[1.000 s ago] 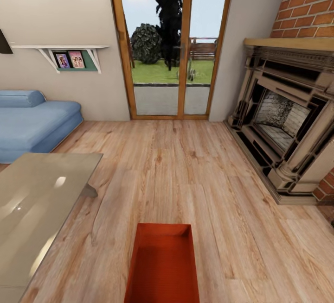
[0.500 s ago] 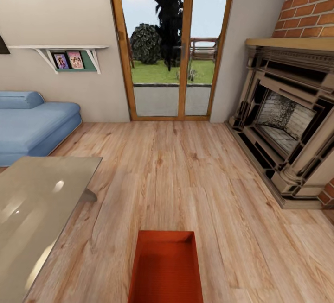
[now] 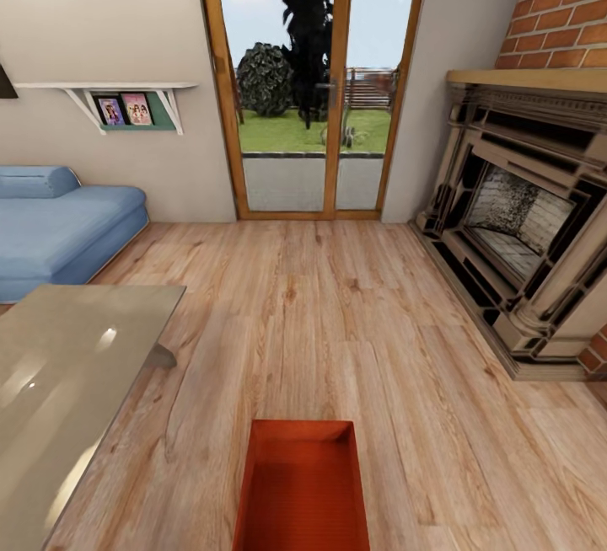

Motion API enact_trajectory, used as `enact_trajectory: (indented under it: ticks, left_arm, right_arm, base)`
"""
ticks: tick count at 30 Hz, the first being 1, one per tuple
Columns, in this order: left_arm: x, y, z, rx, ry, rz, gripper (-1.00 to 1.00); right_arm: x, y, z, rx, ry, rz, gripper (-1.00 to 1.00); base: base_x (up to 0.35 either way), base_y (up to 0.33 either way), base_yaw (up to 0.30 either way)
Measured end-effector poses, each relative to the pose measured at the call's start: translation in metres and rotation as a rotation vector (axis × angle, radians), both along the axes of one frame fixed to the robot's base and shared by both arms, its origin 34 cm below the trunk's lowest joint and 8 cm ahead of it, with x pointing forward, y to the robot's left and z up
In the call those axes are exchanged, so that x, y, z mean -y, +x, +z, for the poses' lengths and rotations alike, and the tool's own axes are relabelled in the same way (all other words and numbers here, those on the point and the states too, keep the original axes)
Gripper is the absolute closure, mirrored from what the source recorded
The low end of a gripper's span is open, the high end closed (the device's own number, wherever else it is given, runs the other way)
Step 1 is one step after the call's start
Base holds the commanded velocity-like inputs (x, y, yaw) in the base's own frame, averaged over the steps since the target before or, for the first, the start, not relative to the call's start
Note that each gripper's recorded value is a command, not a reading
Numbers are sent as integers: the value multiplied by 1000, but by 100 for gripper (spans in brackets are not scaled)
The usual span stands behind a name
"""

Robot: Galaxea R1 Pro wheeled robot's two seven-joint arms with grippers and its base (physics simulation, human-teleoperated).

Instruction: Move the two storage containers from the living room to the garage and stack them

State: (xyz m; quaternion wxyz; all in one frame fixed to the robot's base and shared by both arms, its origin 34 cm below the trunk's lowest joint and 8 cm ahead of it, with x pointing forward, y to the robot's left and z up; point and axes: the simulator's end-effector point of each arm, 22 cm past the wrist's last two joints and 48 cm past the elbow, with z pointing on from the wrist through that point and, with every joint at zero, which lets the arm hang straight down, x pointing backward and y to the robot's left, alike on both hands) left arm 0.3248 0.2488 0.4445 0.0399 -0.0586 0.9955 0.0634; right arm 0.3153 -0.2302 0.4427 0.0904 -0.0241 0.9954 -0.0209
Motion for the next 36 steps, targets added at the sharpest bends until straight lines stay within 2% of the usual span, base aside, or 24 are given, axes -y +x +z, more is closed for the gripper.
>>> enact_trajectory:
  ticks: [11,20,36]
  left_arm:
    - [0,0,0,0,0,0,-100]
    - [0,0,0,0,0,0,-100]
    - [0,-8,-4,-21,0,-3,-100]
  right_arm:
    - [0,-1,0,-3,0,0,-100]
    - [4,-1,0,-6,-22,-2,-100]
    - [4,-9,-3,-22,-17,0,-100]
  base:
    - [0,0,0]
    - [0,0,0]
    - [0,0,0]
